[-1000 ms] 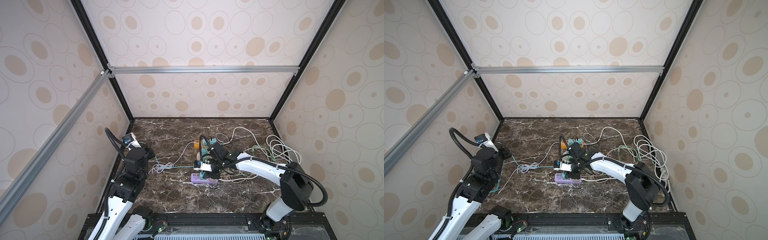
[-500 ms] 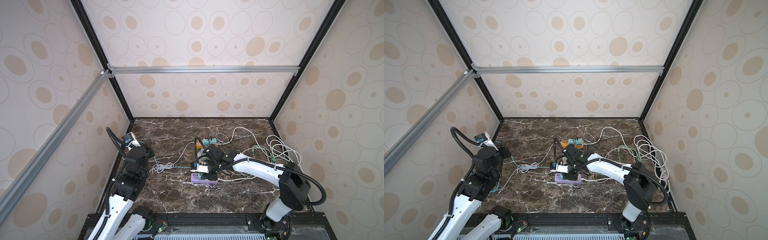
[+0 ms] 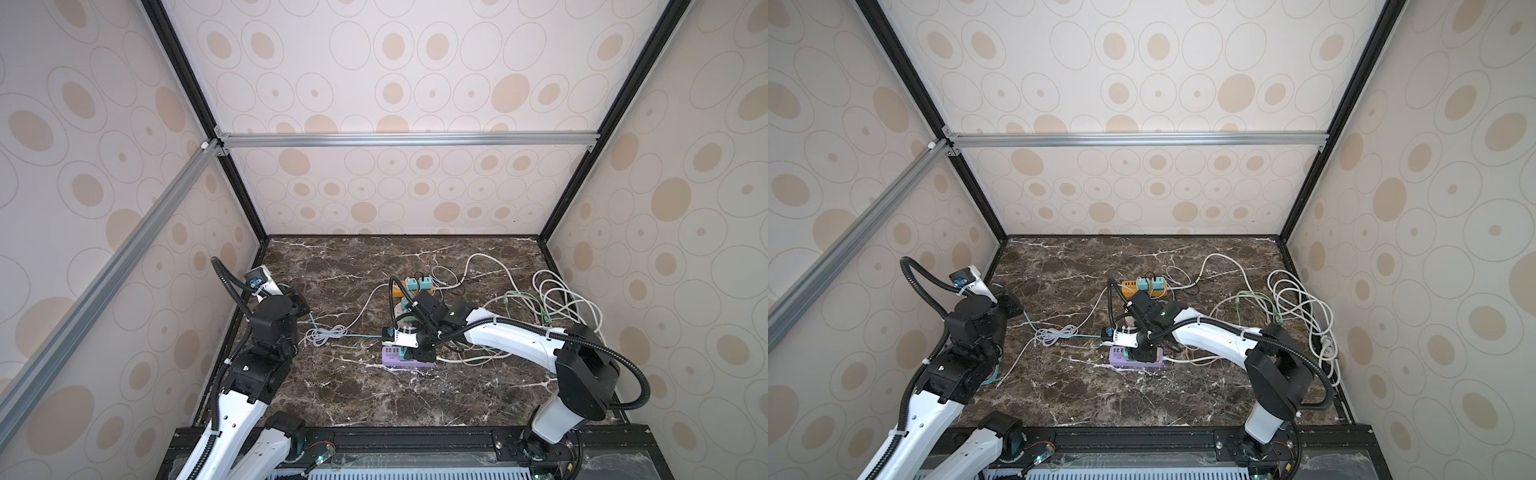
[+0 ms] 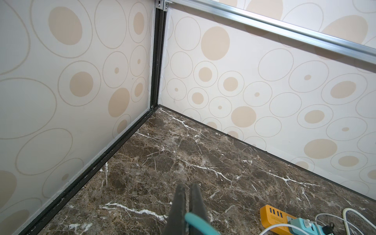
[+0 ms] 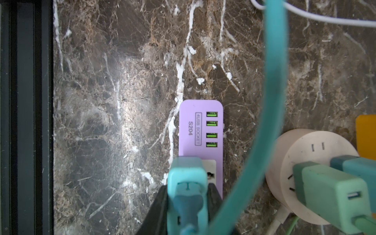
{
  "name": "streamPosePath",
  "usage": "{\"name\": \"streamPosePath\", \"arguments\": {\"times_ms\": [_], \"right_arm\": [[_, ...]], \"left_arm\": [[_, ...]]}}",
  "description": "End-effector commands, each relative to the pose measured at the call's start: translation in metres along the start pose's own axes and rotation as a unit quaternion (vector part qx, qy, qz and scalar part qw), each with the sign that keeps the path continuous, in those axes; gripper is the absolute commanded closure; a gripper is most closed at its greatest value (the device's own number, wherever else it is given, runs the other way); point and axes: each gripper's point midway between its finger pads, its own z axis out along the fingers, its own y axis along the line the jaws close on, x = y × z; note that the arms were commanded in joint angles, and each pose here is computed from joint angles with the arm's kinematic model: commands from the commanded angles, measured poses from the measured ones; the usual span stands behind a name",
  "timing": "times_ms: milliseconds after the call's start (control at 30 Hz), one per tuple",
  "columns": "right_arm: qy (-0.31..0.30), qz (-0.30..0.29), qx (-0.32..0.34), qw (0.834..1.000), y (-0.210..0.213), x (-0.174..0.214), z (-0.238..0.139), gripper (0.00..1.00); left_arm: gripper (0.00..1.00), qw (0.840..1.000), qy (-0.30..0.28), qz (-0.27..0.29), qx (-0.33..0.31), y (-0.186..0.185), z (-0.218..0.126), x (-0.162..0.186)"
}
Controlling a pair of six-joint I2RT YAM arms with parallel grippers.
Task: Insert the plug
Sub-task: 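Lower the teal charger onto the purple strip's socket with right gripper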
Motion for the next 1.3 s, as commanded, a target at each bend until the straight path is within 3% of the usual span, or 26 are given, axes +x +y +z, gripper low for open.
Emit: {"name": "streamPosePath", "arguments": {"times_ms": [0,600,1267], "right_arm": [[-0.001,-0.004,0.014,1.000,-0.003,0.002,-0.004,1.00],[0.041,-0.013,0.015,0.999,-0.002,0.023,0.003,1.00],[0.033,-0.007,-0.002,0.999,0.004,0.029,0.014,0.97]], "left_arm": [[1.00,1.000,-0.007,-0.005,-0.003,0.003,-0.001,-0.002],[1.00,1.000,0.001,0.001,0.002,-0.001,0.002,0.003],[1.00,1.000,0.010,0.005,0.012,-0.008,0.009,0.006]]}}
